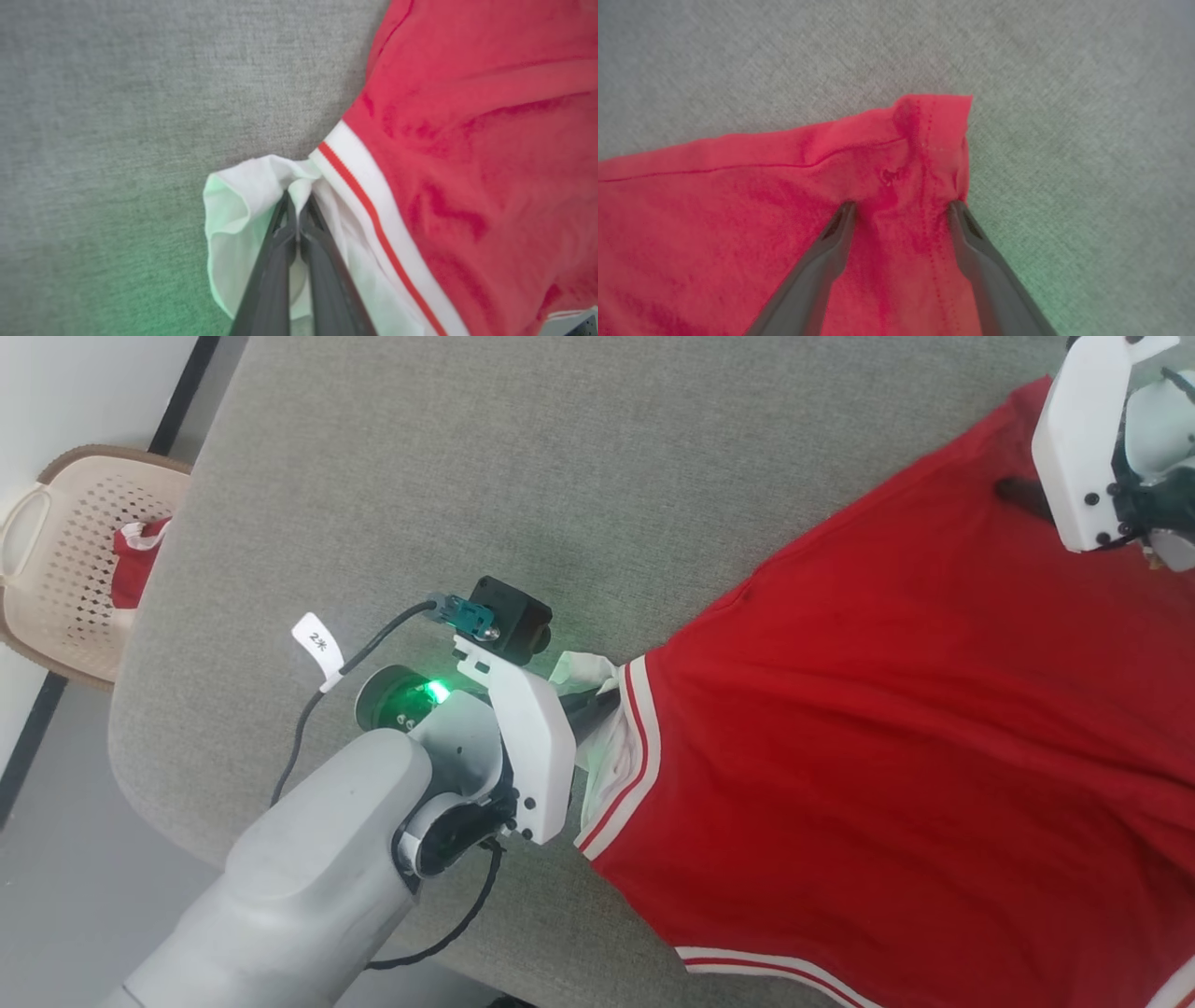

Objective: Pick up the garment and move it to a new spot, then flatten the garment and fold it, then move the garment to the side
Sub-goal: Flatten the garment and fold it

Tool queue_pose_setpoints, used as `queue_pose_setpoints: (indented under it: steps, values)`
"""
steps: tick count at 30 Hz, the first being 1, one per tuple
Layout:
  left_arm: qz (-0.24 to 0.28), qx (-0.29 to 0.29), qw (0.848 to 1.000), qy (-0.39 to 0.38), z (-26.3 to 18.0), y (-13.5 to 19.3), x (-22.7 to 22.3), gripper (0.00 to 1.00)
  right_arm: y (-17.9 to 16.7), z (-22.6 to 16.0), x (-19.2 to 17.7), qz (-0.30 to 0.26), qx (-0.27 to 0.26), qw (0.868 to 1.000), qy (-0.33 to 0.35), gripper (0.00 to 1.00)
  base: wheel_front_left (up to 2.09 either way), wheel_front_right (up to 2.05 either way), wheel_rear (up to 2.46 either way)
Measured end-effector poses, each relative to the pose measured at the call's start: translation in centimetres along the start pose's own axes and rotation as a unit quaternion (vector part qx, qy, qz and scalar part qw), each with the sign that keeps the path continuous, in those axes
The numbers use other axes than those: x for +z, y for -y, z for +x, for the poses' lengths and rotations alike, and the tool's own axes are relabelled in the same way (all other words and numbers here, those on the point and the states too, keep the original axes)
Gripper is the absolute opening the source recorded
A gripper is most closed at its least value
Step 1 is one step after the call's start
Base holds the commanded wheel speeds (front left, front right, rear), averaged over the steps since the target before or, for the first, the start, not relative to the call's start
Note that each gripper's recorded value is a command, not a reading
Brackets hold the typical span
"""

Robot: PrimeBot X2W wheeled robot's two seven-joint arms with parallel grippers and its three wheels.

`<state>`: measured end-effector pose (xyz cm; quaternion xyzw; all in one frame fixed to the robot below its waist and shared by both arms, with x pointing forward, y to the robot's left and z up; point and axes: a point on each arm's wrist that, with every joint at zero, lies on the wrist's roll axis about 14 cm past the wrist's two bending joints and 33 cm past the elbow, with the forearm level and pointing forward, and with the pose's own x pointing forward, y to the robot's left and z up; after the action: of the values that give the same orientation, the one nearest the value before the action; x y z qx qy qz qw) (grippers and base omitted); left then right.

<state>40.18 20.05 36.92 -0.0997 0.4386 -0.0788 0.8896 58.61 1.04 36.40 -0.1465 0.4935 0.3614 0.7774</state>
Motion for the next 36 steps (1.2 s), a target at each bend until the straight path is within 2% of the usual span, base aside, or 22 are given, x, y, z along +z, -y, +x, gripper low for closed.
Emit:
queue_pose_setpoints:
  steps: [1,2,11,14,20,27,28,36]
  values:
    - [-0.001,0.001,1.0,0.0,0.0,-0.1,0.0,0.0,0.0,0.0,0.0,0.0,0.001,1.0,-0.005,0.35,0.0,0.0,0.0]
    - [-0.001,0.001,1.0,0.0,0.1,-0.2,0.0,0.0,0.0,-0.1,0.0,-0.007,0.001,1.0,-0.007,0.0,0.0,0.0,0.0]
    - [0.012,0.029,0.999,0.011,-0.3,-2.4,2.7,0.0,0.6,-2.4,0.5,-0.004,-0.005,0.999,0.036,0.0,0.0,0.0,0.0]
    - [0.027,0.057,0.997,0.032,-1.3,-4.2,5.9,0.0,1.7,-4.4,0.6,0.0,-0.021,0.998,0.059,0.0,0.0,0.0,0.0]
    - [0.081,0.076,0.988,0.105,-4.2,-4.1,14.6,0.0,3.5,-10.5,2.2,0.002,-0.053,0.989,0.139,0.0,0.0,0.0,0.0]
    - [0.141,0.082,0.969,0.187,-8.4,-1.4,23.3,0.0,4.8,-18.6,2.6,-0.004,-0.102,0.97,0.219,0.0,0.0,0.0,0.0]
    - [0.141,0.082,0.969,0.187,-8.4,-1.4,23.3,0.0,4.8,-18.6,2.6,-0.004,-0.102,0.97,0.219,0.0,0.0,0.0,0.0]
    - [0.19,0.065,0.942,0.269,-13.8,3.4,29.9,0.0,4.8,-28.5,2.4,-0.015,-0.156,0.94,0.302,0.0,0.0,0.0,0.0]
